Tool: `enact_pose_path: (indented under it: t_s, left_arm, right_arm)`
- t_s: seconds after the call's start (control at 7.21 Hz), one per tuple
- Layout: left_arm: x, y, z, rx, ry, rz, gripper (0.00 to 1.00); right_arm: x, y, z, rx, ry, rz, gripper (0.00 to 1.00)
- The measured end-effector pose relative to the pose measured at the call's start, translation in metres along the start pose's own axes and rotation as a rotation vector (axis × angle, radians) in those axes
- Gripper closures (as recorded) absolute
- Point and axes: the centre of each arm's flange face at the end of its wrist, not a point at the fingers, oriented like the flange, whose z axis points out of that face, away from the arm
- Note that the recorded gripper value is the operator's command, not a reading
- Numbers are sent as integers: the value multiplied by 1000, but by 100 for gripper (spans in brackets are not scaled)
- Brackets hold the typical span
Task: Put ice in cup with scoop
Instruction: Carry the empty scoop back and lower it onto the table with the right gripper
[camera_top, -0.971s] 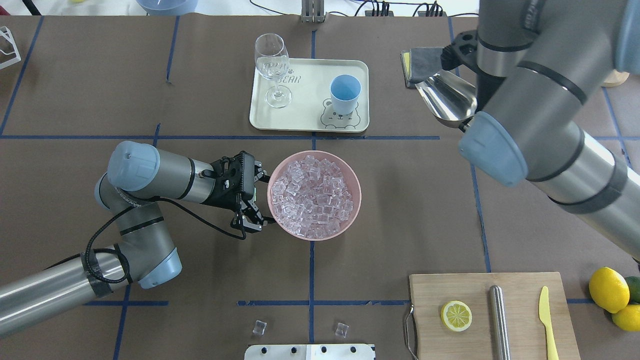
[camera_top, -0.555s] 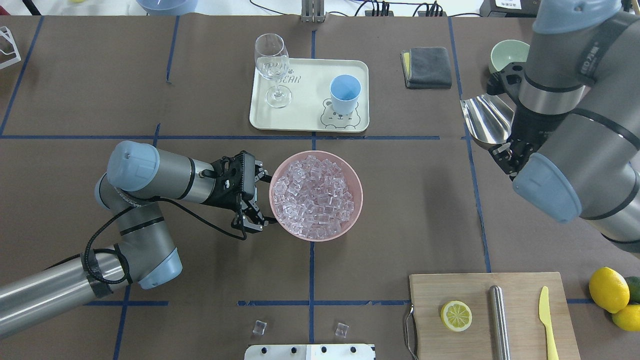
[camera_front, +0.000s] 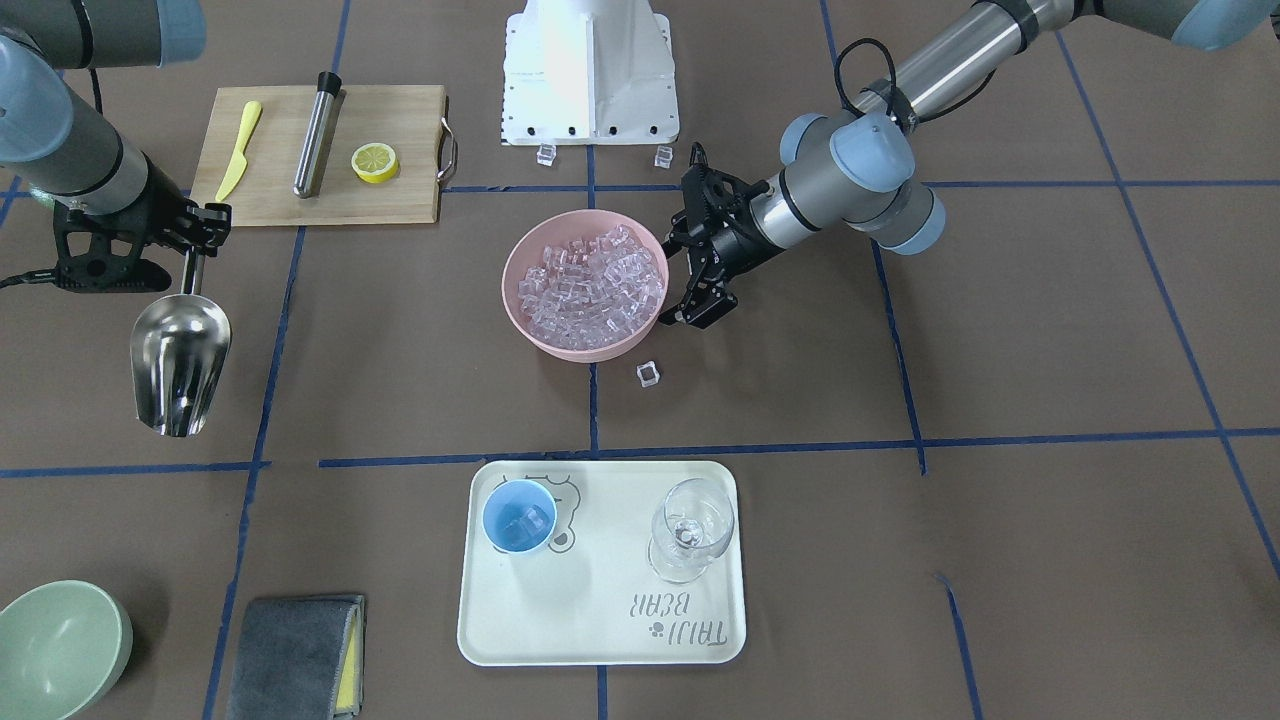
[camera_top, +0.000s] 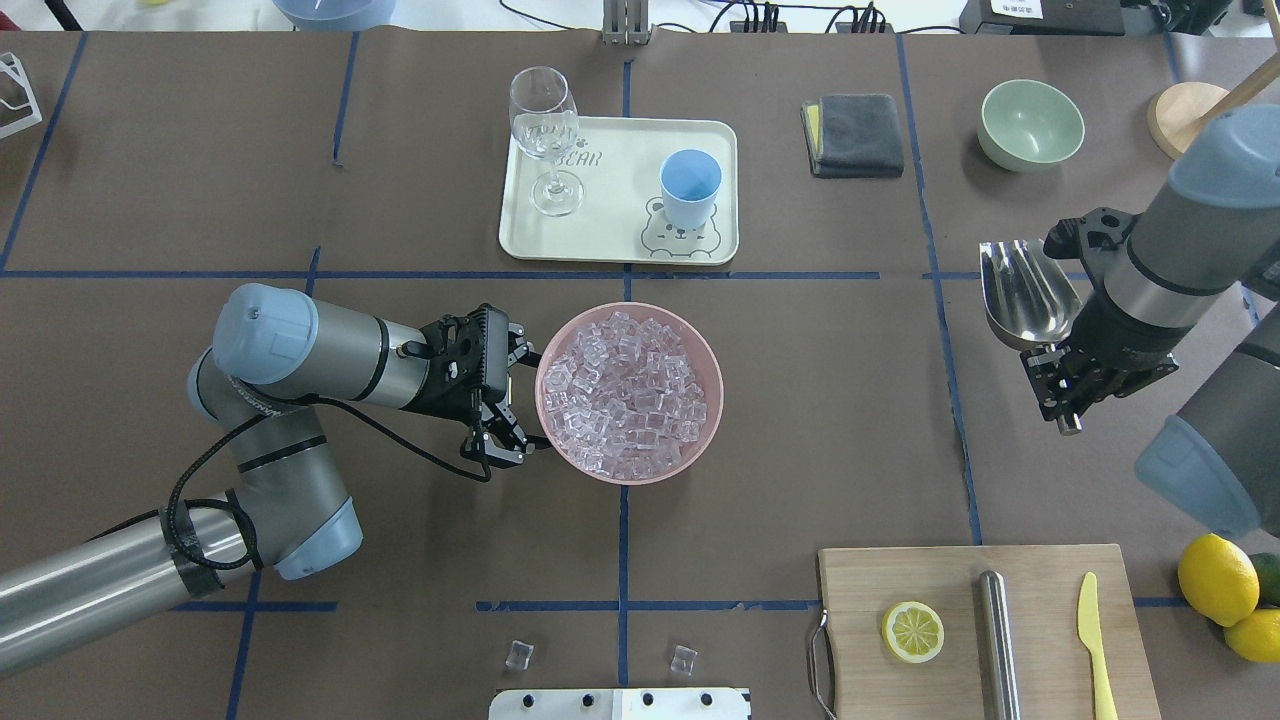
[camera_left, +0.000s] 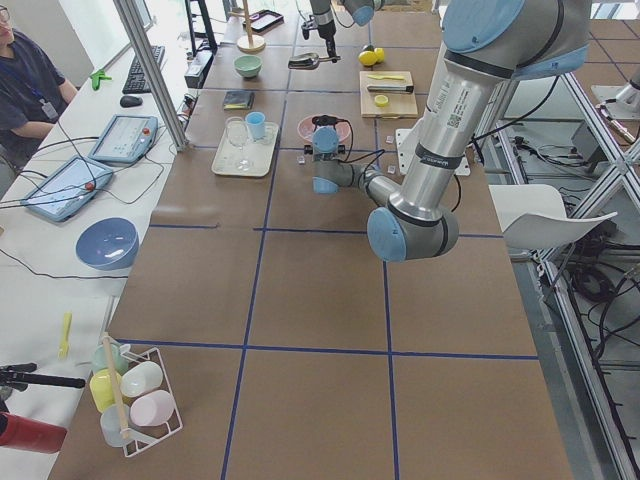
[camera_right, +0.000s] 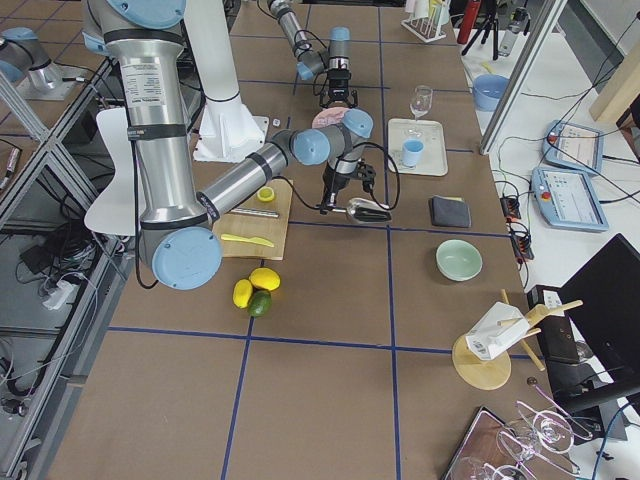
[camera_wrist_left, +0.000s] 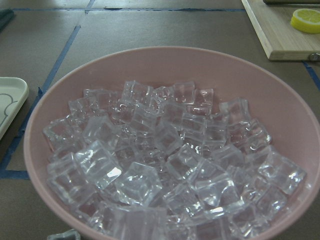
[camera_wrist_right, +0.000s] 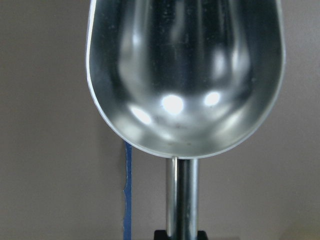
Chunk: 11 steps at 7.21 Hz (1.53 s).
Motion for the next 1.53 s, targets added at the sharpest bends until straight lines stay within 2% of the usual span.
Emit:
enact_pose_path:
  t_s: [0.28,0.56,1.11,1.25,1.53]
  left_arm:
    - [1,1,1,-2,2,0,0]
    - [2,3,1,-4,3,0,0]
    - [2,6,1,-8,4,-1,0]
    - [2,6,1,-8,4,-1,0]
    - [2,6,1,-7,4,-1,0]
  right_arm:
    - [8,15,23,-17,-21,-6,100]
    - [-11,32,47,-55,-19,33,100]
    - [-25,34,84,-58,-46,29,100]
    - [-28,34,85,-56,-52,25,1]
    - [-32,33,83,-51,-60,20,0]
